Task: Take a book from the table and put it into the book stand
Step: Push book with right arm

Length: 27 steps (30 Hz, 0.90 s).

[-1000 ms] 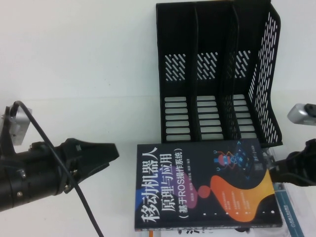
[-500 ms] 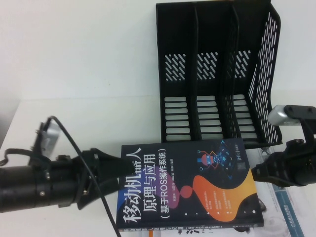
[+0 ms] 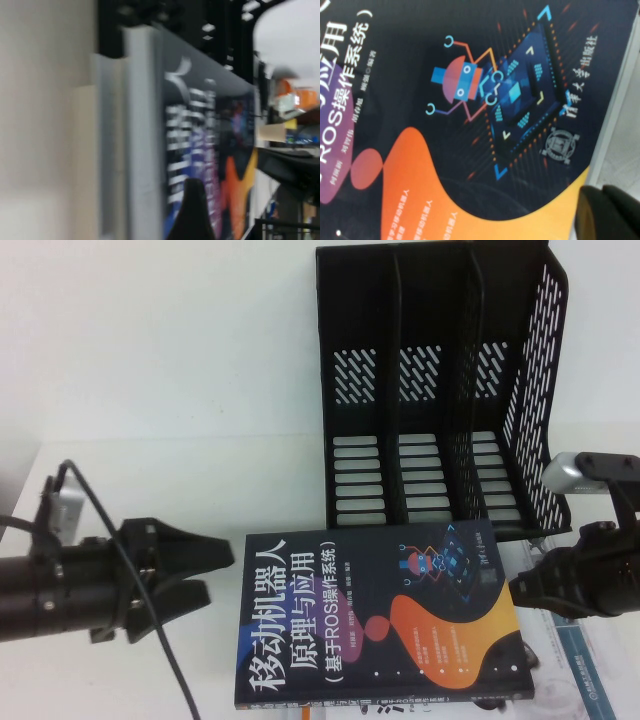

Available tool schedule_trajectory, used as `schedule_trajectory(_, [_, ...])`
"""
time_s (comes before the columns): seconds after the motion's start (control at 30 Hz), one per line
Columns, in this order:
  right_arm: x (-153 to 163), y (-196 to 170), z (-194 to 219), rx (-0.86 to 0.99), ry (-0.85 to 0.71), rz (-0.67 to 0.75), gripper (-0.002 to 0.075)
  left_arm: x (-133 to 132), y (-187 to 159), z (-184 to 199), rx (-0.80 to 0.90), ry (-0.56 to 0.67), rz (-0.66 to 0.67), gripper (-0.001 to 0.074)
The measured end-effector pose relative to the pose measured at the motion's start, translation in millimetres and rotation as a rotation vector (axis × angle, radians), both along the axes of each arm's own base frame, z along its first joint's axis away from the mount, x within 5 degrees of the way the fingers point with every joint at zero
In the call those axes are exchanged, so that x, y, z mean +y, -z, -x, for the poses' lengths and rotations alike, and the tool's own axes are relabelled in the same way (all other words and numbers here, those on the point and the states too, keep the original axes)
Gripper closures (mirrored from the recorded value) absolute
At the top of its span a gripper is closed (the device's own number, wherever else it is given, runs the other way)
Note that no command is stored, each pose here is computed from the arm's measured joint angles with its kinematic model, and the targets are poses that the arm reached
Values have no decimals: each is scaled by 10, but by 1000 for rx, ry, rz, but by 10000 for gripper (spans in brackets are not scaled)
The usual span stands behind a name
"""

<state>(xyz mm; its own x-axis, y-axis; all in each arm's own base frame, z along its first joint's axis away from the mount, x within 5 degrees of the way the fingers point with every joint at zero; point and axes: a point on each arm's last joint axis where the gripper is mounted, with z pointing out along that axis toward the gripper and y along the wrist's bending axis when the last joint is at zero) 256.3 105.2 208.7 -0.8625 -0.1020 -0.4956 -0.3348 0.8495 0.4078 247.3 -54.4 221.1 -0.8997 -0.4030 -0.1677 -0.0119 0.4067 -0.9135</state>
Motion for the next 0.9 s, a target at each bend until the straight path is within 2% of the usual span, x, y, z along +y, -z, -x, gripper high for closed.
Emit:
schedule_trajectory(0.1, [0, 0, 0, 0, 0, 0, 729, 77, 42, 11, 28, 0, -29, 217])
schedule_trajectory(0.33, [1, -1, 0, 0, 1, -2, 729, 76, 257, -28, 110, 45, -34, 208])
schedule_trajectory(0.5, [0, -4, -8, -4, 12, -6, 729, 45, 401, -95, 134, 79, 59, 204])
schedule_trajectory(0.63, [4, -9, -14, -4, 24, -17, 729, 44, 534, -199, 151, 41, 142, 204])
schedule_trajectory(0.9, [8, -17, -22, -4, 42, -33, 729, 56, 829, -281, 234, 5, 176, 204])
